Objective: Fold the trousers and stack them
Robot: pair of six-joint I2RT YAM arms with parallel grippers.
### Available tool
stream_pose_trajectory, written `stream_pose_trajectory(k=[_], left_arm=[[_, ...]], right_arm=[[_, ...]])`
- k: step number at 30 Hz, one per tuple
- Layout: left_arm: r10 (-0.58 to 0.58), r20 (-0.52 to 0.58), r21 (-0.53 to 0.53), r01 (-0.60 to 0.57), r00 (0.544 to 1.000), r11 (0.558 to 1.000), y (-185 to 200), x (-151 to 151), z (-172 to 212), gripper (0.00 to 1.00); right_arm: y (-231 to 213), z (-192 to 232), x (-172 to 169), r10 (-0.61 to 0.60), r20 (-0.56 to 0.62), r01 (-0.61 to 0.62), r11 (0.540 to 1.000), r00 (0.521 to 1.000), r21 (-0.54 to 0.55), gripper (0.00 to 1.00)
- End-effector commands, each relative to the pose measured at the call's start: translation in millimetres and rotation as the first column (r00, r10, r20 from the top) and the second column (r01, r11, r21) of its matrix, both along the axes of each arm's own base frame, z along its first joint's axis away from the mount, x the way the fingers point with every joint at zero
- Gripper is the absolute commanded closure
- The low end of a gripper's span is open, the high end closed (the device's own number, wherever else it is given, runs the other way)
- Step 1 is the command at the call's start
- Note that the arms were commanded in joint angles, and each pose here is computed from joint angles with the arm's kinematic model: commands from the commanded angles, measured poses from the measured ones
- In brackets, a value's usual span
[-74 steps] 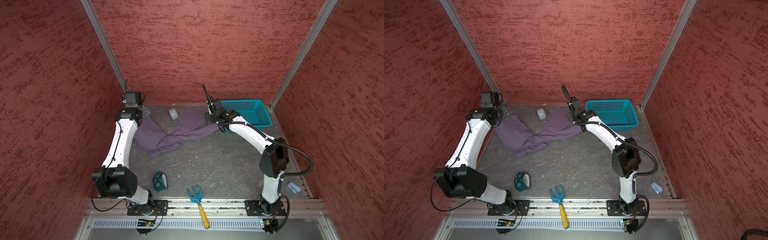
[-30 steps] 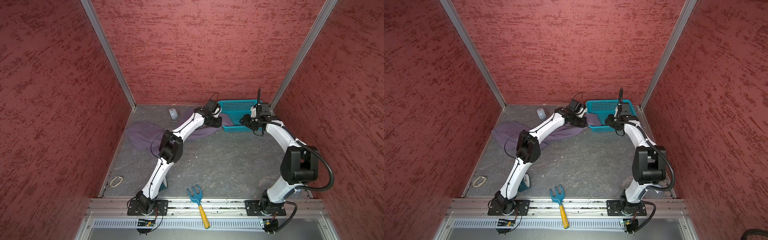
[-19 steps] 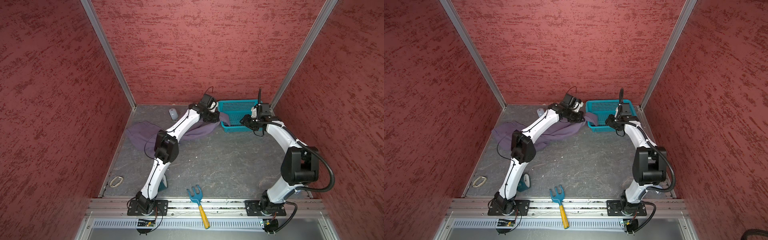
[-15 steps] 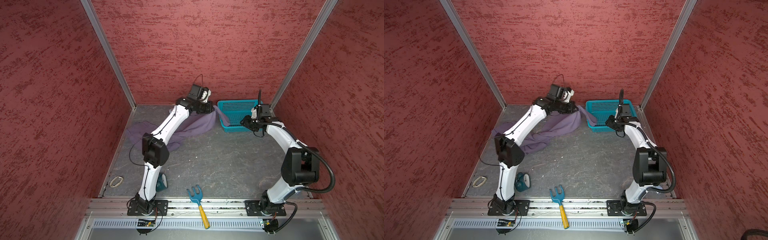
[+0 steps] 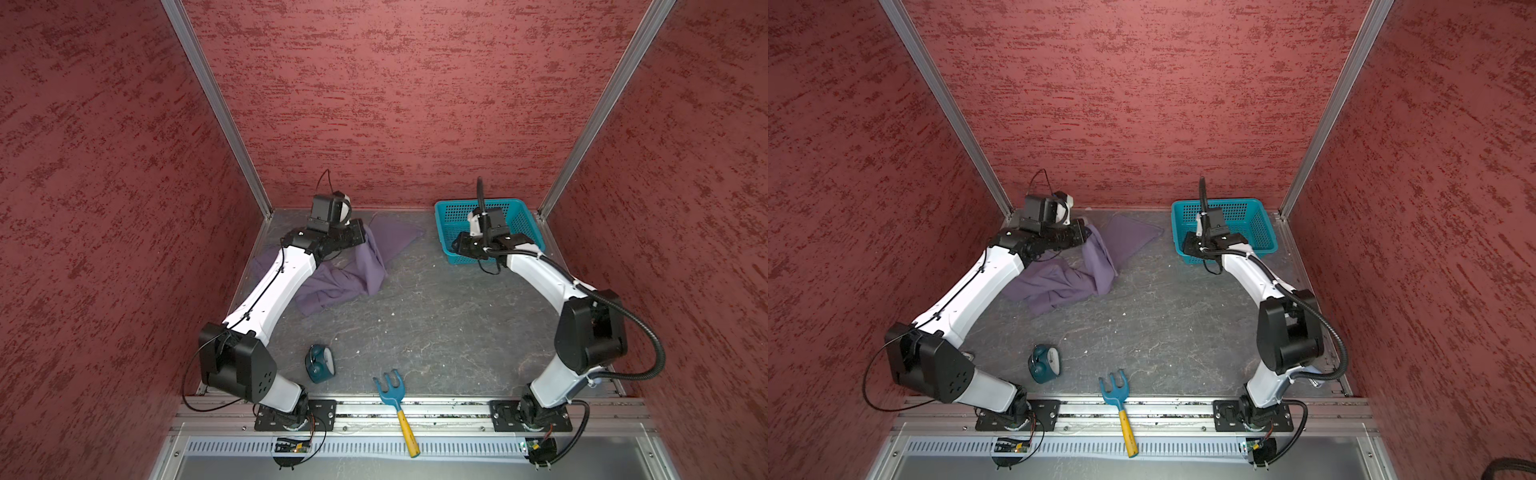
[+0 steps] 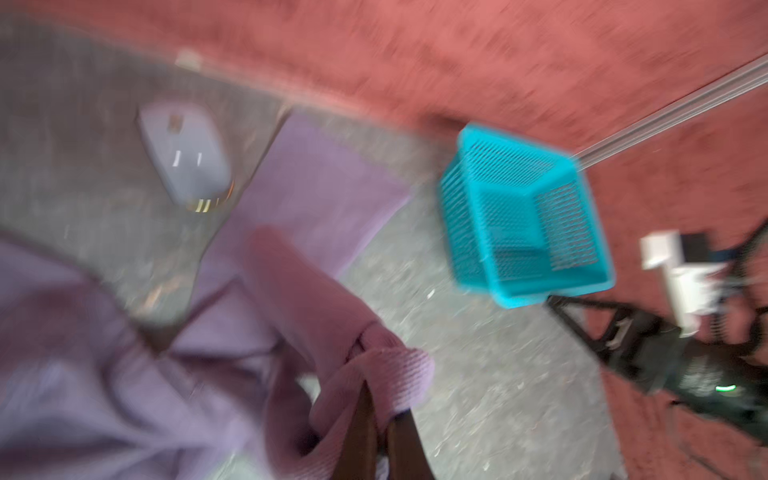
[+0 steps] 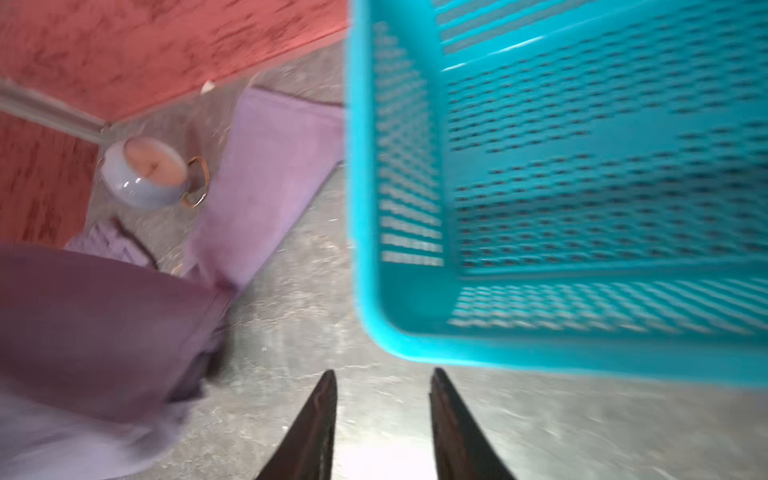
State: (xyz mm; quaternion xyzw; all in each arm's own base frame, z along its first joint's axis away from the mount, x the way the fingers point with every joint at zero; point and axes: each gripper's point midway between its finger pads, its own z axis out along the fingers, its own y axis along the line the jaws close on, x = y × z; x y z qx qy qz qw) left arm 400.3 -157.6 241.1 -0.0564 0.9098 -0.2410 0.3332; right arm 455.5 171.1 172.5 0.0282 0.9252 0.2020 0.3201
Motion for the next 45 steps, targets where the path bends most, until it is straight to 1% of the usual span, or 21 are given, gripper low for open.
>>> stream_pose_trajectory(k=[1, 4, 7, 9, 12, 13, 15, 17, 19, 22, 25, 29, 31, 33, 35, 38, 39, 41, 42, 44, 45], left_arm=[[-0.004, -0.018, -0.027, 0.003, 1.0, 1.0, -1, -19, -6, 0.96], [-0.022, -0.05, -0.057, 0.019, 0.999, 0.998, -9, -33, -20, 0.98], [-0.053, -0.052, -0.071, 0.049, 0.997, 0.996, -22, -45, -25, 0.97], [-0.079, -0.063, -0.065, 0.075, 0.995, 0.995, -30, -52, -27, 0.97], [-0.109, -0.084, -0.039, 0.106, 0.991, 0.994, -38, -62, -34, 0.96], [-0.112, -0.088, -0.03, 0.11, 0.99, 0.993, -40, -65, -37, 0.96], [-0.123, -0.094, -0.029, 0.121, 0.988, 0.992, -44, -70, -39, 0.96], [-0.122, -0.098, -0.027, 0.12, 0.988, 0.992, -45, -73, -40, 0.95], [-0.119, -0.1, -0.029, 0.117, 0.988, 0.993, -45, -76, -41, 0.95], [-0.118, -0.101, -0.031, 0.116, 0.988, 0.993, -45, -78, -42, 0.94], [-0.119, -0.104, -0.032, 0.117, 0.987, 0.993, -46, -78, -42, 0.94], [-0.132, -0.11, -0.043, 0.128, 0.985, 0.991, -52, -77, -43, 0.93], [-0.156, -0.106, -0.053, 0.151, 0.982, 0.987, -59, -79, -40, 0.92], [-0.185, -0.101, -0.048, 0.181, 0.977, 0.982, -67, -83, -37, 0.91], [-0.224, -0.101, -0.034, 0.221, 0.969, 0.975, -77, -89, -37, 0.91], [-0.298, -0.119, -0.026, 0.297, 0.947, 0.955, -102, -101, -41, 0.91], [-0.338, -0.12, -0.034, 0.336, 0.934, 0.941, -115, -107, -41, 0.85], [-0.434, -0.11, -0.059, 0.43, 0.894, 0.901, -146, -119, -36, 0.38], [-0.48, -0.102, -0.059, 0.477, 0.871, 0.877, -161, -125, -32, 0.18], [-0.534, -0.085, -0.023, 0.534, 0.841, 0.845, -178, -133, -23, 0.02], [-0.544, -0.07, -0.004, 0.545, 0.836, 0.838, -182, -134, -16, 0.0]], right_arm=[[8, -18, 23, 0.007, 0.018, -0.004, 0.993, 1.0, -0.121, 0.6], [18, -42, 37, 0.003, -0.019, -0.006, 0.99, 1.0, -0.142, 0.61], [16, -61, 46, -0.029, -0.033, 0.022, 0.984, 0.999, -0.177, 0.61], [4, -70, 51, -0.078, -0.036, 0.067, 0.969, 0.996, -0.238, 0.59], [-24, -71, 61, -0.166, -0.013, 0.151, 0.925, 0.986, -0.348, 0.58], [-34, -70, 65, -0.19, 0.0, 0.176, 0.912, 0.982, -0.371, 0.57], [-52, -66, 71, -0.232, 0.018, 0.221, 0.897, 0.973, -0.382, 0.56], [-69, -63, 76, -0.266, 0.027, 0.256, 0.888, 0.964, -0.383, 0.56], [-75, -62, 81, -0.258, 0.028, 0.25, 0.897, 0.966, -0.365, 0.55], [-73, -65, 85, -0.224, 0.019, 0.215, 0.904, 0.974, -0.369, 0.55], [-74, -70, 91, -0.219, 0.008, 0.205, 0.898, 0.976, -0.389, 0.55], [-74, -63, 102, -0.214, 0.023, 0.205, 0.892, 0.977, -0.403, 0.55], [-68, -56, 106, -0.198, 0.027, 0.193, 0.906, 0.98, -0.376, 0.55], [-56, -46, 105, -0.162, 0.027, 0.162, 0.931, 0.986, -0.328, 0.56], [-40, -31, 101, -0.128, 0.052, 0.137, 0.95, 0.99, -0.282, 0.56], [-21, 4, 85, -0.099, 0.125, 0.125, 0.968, 0.987, -0.219, 0.56], [-18, 20, 79, -0.102, 0.158, 0.131, 0.973, 0.982, -0.188, 0.55], [-17, 44, 62, -0.121, 0.201, 0.146, 0.982, 0.972, -0.117, 0.53], [-19, 56, 51, -0.139, 0.226, 0.16, 0.984, 0.964, -0.079, 0.51], [-25, 69, 26, -0.173, 0.255, 0.183, 0.983, 0.951, -0.014, 0.49], [-26, 69, 13, -0.183, 0.261, 0.188, 0.982, 0.948, 0.005, 0.48]])
